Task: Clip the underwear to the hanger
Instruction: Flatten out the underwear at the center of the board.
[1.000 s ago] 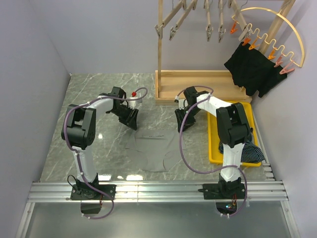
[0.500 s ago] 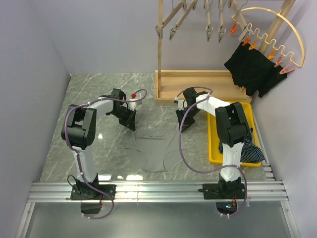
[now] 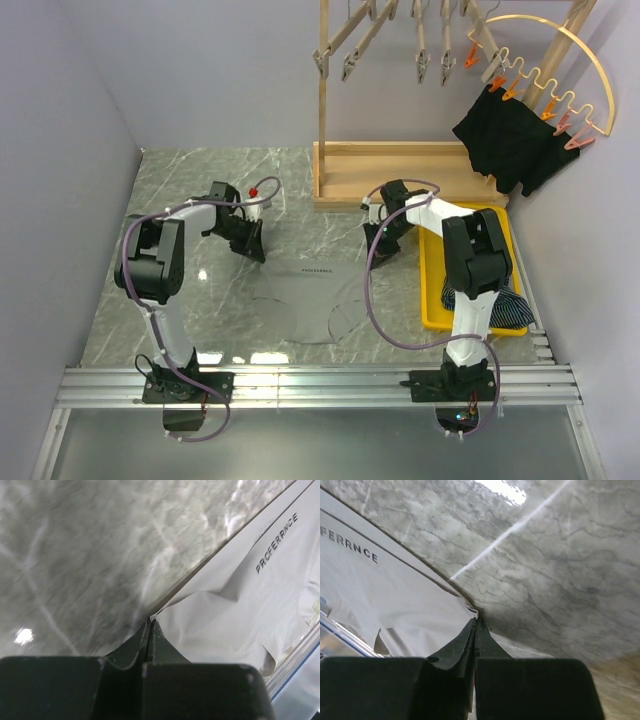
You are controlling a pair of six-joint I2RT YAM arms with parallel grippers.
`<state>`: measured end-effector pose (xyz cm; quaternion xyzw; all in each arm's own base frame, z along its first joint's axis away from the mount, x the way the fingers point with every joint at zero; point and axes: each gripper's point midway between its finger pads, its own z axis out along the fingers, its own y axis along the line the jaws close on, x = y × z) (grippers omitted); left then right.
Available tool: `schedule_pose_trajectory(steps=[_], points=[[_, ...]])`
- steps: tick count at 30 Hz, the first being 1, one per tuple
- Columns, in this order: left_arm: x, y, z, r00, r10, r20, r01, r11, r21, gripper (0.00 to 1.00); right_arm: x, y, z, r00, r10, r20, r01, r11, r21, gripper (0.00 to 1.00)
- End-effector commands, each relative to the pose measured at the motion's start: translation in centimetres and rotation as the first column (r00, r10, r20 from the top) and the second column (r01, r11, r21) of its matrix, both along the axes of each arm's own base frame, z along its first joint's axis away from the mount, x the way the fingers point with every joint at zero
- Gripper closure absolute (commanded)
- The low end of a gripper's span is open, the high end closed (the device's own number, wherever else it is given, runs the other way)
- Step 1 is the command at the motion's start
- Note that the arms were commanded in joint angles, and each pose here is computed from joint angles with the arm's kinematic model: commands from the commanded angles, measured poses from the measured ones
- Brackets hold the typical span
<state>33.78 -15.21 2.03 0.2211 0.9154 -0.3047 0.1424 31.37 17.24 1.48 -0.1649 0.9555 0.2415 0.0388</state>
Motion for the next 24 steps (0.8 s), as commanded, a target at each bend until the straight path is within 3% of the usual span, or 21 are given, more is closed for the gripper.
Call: schedule_pose_trajectory(steps=[1,18,24], points=[[0.7,0.9,1.0,0.997,0.018,0.072,-0.02,0.999,0.025,1.0,1.2,-0.7,1.3,0.997,-0.023,0.075,0.023,1.0,0.0,1.0],[2.1,1.6,3.5,0.967,0.066,0.245,-0.062,0.998,-0.025,1.0,1.7,-0.1,1.9,0.994,-0.039,0.098,0.032,0.997,0.067,1.0],[2.7,1.7,1.0,0.984,0.087,0.156,-0.088,0.996,0.001,0.99,2.6,-0.1,0.9,0.996,-0.058,0.072,0.054,0.997,0.048,1.0]])
